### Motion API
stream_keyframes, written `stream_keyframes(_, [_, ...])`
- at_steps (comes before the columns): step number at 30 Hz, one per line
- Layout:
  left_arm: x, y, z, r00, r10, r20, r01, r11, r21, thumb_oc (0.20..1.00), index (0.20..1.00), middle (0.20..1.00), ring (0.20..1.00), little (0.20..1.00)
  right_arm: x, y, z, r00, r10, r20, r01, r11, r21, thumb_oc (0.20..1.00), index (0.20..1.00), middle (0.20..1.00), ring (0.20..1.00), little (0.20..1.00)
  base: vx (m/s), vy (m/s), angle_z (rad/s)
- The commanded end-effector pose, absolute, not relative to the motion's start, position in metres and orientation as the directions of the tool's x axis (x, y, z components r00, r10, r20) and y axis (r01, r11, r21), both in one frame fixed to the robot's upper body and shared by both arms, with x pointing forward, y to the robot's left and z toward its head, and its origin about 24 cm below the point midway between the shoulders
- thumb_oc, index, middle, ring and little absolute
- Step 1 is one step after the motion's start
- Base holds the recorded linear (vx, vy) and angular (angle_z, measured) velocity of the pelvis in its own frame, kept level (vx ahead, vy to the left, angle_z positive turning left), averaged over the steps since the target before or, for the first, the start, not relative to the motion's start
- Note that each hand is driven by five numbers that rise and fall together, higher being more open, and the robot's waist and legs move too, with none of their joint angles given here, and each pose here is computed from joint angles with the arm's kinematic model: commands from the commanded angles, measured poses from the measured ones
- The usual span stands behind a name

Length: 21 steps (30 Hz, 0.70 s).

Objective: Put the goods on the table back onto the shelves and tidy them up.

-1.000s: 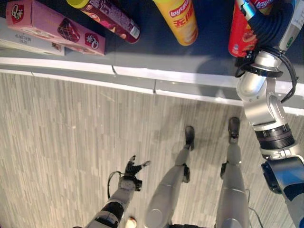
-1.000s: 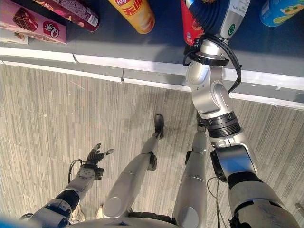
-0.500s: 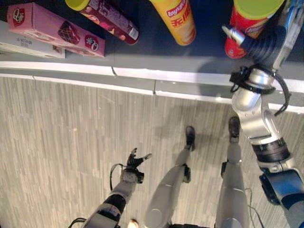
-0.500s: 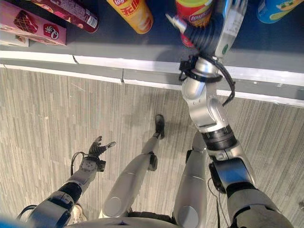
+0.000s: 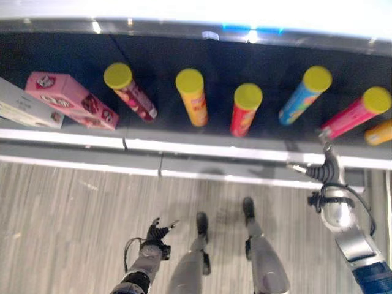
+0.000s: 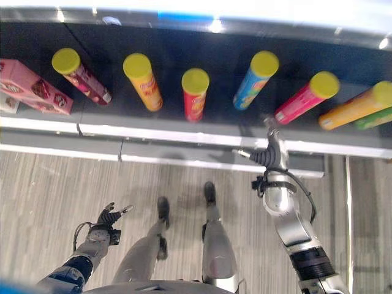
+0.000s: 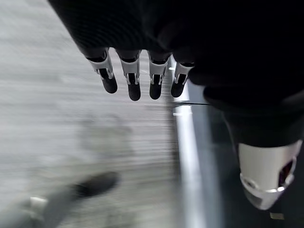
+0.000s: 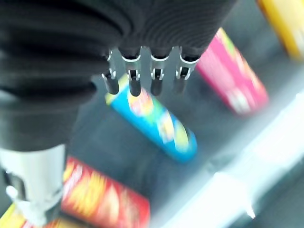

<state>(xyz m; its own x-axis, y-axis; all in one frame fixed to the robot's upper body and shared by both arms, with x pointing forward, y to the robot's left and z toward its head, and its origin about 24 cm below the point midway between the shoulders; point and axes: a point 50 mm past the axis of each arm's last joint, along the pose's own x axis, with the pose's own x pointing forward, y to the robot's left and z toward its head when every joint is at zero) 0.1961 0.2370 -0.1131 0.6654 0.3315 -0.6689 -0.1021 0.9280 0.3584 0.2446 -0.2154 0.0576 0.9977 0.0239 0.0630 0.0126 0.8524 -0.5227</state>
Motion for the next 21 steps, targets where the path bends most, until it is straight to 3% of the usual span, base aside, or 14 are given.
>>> stream_keyframes(1, [0.189,0.25,-0.115,0.655,0.285,-0.7,-0.001,0.926,0.376,1.0,1.0,1.0,1.0,1.0,0.251,-0.216,0.048,0.953,0.281,-0.115,-0.303,0.87,-0.388,1.0,1.0,1.0,1.0,1.0,0.09,-0.052,-0.13])
stream_keyframes(4, [0.178,0.244,-0.122,0.635,0.222,-0.74,0.063,0.94,0.337,1.0,1.0,1.0,1.0,1.0,0.22,-0.235,-0.024,0.858,0.251,-0.448,-0.369,0.907,-0.2,1.0,1.0,1.0,1.0,1.0,0.09,-0.057,0.02])
stream_keyframes(9, [0.143,0.249,-0.138,0.542,0.202,-0.816,0.103,0.948,0.302,1.0,1.0,1.0,1.0,1.0,0.142,-0.268,-0.111,0.587,0.039,-0.809,-0.233,0.965,-0.122,1.0,1.0,1.0,1.0,1.0,0.09,-0.057,0.06])
stream_keyframes(15, [0.109,0.256,-0.15,0.421,0.225,-0.879,0.097,0.952,0.291,1.0,1.0,1.0,1.0,1.0,0.086,-0.274,-0.147,0.353,-0.12,-0.928,-0.074,0.985,-0.156,1.0,1.0,1.0,1.0,1.0,0.09,-0.049,-0.07])
stream_keyframes(18, [0.114,0.259,-0.147,0.433,0.234,-0.871,0.061,0.956,0.287,1.0,1.0,1.0,1.0,1.0,0.08,-0.274,-0.151,0.305,-0.175,-0.936,-0.048,0.979,-0.198,1.0,1.0,1.0,1.0,1.0,0.07,-0.074,-0.17])
stream_keyframes(21, [0.116,0.257,-0.147,0.442,0.226,-0.868,0.066,0.957,0.282,1.0,1.0,1.0,1.0,1.0,0.084,-0.273,-0.151,0.319,-0.181,-0.93,-0.061,0.976,-0.21,1.0,1.0,1.0,1.0,1.0,0.04,-0.05,-0.1])
